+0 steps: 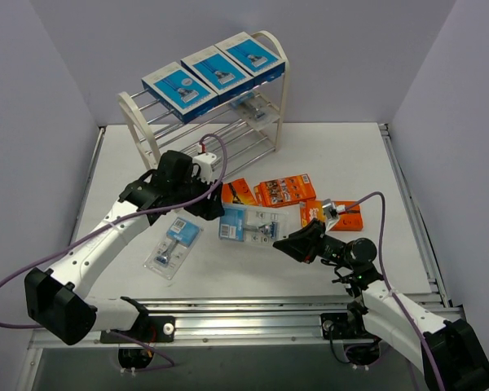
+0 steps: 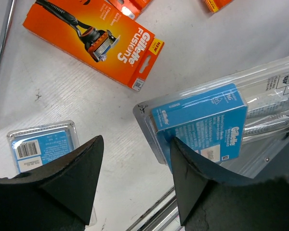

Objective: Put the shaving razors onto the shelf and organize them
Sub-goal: Pass the shaving razor from the left arm to the right, then place the shaving razor onto shelf

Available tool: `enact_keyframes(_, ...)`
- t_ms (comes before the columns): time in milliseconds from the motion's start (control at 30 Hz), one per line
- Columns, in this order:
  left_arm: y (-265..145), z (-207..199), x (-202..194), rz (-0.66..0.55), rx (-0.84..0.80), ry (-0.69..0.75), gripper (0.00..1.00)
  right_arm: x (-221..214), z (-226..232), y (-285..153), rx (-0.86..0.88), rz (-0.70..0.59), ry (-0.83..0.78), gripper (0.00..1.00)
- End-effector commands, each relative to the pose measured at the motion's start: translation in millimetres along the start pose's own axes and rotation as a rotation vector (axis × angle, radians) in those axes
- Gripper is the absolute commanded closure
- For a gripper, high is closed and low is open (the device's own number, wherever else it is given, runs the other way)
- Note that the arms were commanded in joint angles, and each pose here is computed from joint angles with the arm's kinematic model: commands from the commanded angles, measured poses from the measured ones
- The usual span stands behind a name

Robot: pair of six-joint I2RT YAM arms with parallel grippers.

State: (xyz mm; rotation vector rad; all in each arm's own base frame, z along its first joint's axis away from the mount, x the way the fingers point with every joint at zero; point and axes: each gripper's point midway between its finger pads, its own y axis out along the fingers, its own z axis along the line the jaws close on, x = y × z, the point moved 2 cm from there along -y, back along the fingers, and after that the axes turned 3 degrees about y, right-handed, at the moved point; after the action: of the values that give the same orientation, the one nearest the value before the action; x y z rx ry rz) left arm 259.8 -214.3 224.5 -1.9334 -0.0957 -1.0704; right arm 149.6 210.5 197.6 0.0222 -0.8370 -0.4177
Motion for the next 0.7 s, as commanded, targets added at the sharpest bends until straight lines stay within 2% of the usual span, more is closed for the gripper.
enact_keyframes(0, -8, 10, 37, -0.130, 0.076, -0.017, 0.34, 49, 79, 0, 0.319, -0.175, -0.377, 1.00)
enact_keyframes(233, -29, 5, 42, -0.191, 0.082, -0.014, 0.34, 51, 67, 5, 0.255, -0.161, -0.355, 1.00)
enact_keyframes(333, -50, -1, 44, -0.259, 0.075, -0.002, 0.34, 54, 58, 8, 0.202, -0.166, -0.349, 1.00)
enact_keyframes(367, -67, -5, 51, -0.329, 0.080, 0.004, 0.34, 57, 57, 8, 0.189, -0.173, -0.349, 1.00)
enact_keyframes(433, -76, -5, 47, -0.373, 0.092, 0.005, 0.33, 58, 48, 10, 0.140, -0.174, -0.340, 1.00)
enact_keyframes(467, -93, -8, 53, -0.448, 0.099, 0.016, 0.32, 61, 48, 10, 0.132, -0.184, -0.340, 1.00)
enact_keyframes(533, -110, -10, 51, -0.517, 0.107, 0.028, 0.30, 64, 43, 11, 0.098, -0.200, -0.330, 1.00)
enact_keyframes(667, -119, -1, 41, -0.552, 0.172, 0.045, 0.23, 71, 29, 15, 0.012, -0.216, -0.295, 1.00)
